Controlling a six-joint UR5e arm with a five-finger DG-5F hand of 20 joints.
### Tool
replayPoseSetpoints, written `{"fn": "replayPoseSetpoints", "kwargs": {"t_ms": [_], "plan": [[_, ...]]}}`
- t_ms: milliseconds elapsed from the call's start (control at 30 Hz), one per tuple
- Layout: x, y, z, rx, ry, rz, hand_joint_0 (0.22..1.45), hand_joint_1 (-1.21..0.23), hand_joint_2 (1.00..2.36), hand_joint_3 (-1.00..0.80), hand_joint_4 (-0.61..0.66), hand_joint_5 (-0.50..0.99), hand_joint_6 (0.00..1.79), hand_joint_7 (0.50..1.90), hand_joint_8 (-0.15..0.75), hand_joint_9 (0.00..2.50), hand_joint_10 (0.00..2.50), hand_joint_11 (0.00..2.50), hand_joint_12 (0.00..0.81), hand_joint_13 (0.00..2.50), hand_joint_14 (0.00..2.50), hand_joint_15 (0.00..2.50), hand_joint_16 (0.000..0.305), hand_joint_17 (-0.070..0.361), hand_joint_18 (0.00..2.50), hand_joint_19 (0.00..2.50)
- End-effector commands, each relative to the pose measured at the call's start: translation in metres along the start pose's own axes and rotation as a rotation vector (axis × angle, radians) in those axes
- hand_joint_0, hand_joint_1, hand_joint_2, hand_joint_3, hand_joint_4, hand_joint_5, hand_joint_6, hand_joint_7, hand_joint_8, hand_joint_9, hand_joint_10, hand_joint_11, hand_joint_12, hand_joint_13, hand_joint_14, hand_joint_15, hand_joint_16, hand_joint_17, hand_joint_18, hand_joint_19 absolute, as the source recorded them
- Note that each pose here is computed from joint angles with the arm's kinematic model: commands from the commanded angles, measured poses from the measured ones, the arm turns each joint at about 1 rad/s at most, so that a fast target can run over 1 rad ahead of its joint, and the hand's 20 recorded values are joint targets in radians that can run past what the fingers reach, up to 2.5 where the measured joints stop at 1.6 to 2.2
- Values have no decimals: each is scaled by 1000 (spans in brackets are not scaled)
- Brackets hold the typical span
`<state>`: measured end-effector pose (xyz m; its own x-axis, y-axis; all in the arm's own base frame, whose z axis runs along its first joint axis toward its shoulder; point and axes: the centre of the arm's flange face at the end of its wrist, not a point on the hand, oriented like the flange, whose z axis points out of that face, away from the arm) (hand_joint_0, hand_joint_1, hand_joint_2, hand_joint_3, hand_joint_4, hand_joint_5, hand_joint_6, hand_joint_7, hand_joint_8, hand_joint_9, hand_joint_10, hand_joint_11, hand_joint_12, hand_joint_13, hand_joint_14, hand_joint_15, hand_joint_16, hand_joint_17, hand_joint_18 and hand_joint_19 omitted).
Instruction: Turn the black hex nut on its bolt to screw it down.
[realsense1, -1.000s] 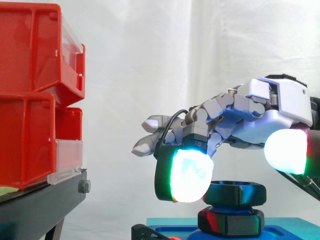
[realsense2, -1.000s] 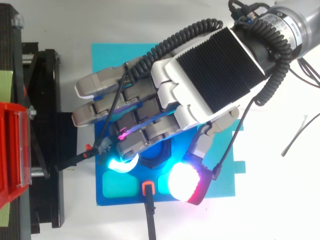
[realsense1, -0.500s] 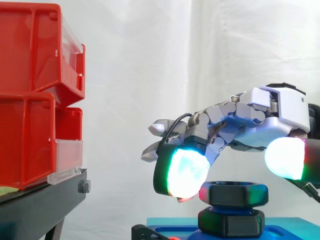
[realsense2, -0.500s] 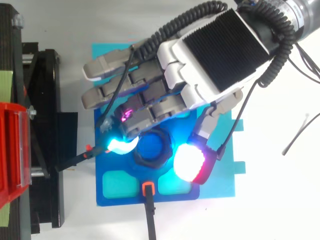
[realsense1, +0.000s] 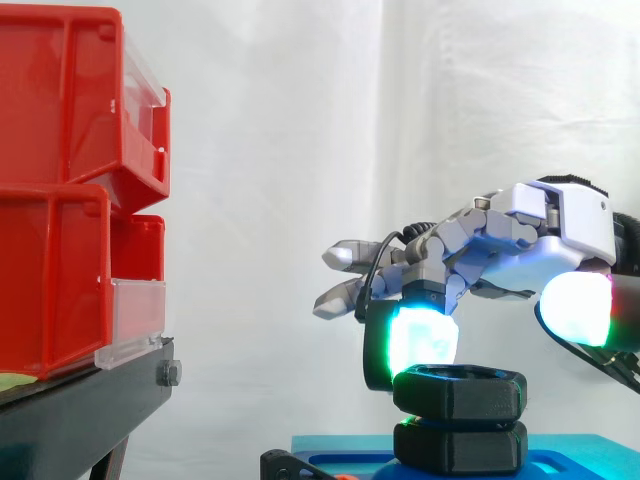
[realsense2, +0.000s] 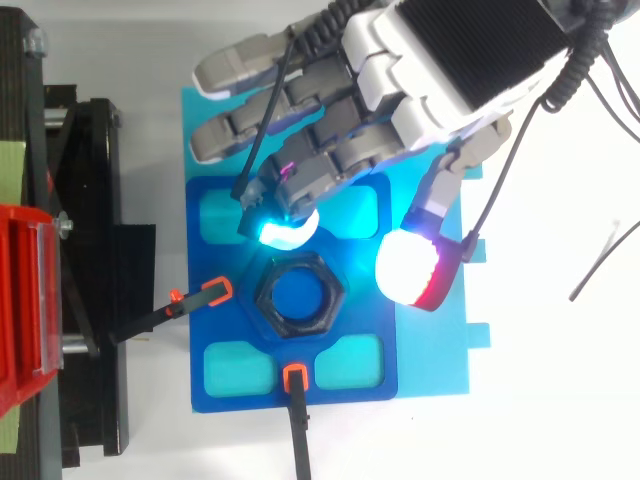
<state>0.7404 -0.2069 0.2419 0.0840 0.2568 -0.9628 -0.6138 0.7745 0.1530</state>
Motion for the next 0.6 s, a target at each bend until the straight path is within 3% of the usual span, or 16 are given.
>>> {"fn": "replayPoseSetpoints", "kwargs": {"t_ms": [0,33,100,200,300,433,567], "plan": [[-5,-3,-2,-12,-16,12,519,-360,1000,-500,193,-109,800,934,258,866,11,326,293,446,4,96,31,69,89,65],[-8,-4,0,-15,-25,21,513,-357,1000,-500,194,-110,769,937,258,858,13,320,295,444,3,93,32,71,84,64],[-18,-2,13,-32,-46,80,509,-355,1000,-500,199,-106,728,959,258,845,13,318,297,441,3,95,32,72,83,69],[-20,0,20,-39,-56,102,505,-353,1000,-500,194,-104,674,1021,255,833,11,315,298,437,1,93,32,73,79,72],[-20,4,28,-50,-69,74,504,-354,1000,-500,208,-92,588,1122,259,827,11,315,299,428,3,89,33,74,75,66],[-16,12,37,-52,-67,46,503,-354,1000,-500,218,-80,503,1246,254,817,11,310,300,425,3,92,33,75,72,67],[-12,18,46,-47,-66,54,503,-352,1000,-500,230,-88,501,1189,251,806,11,308,298,421,3,92,33,75,70,69]]}}
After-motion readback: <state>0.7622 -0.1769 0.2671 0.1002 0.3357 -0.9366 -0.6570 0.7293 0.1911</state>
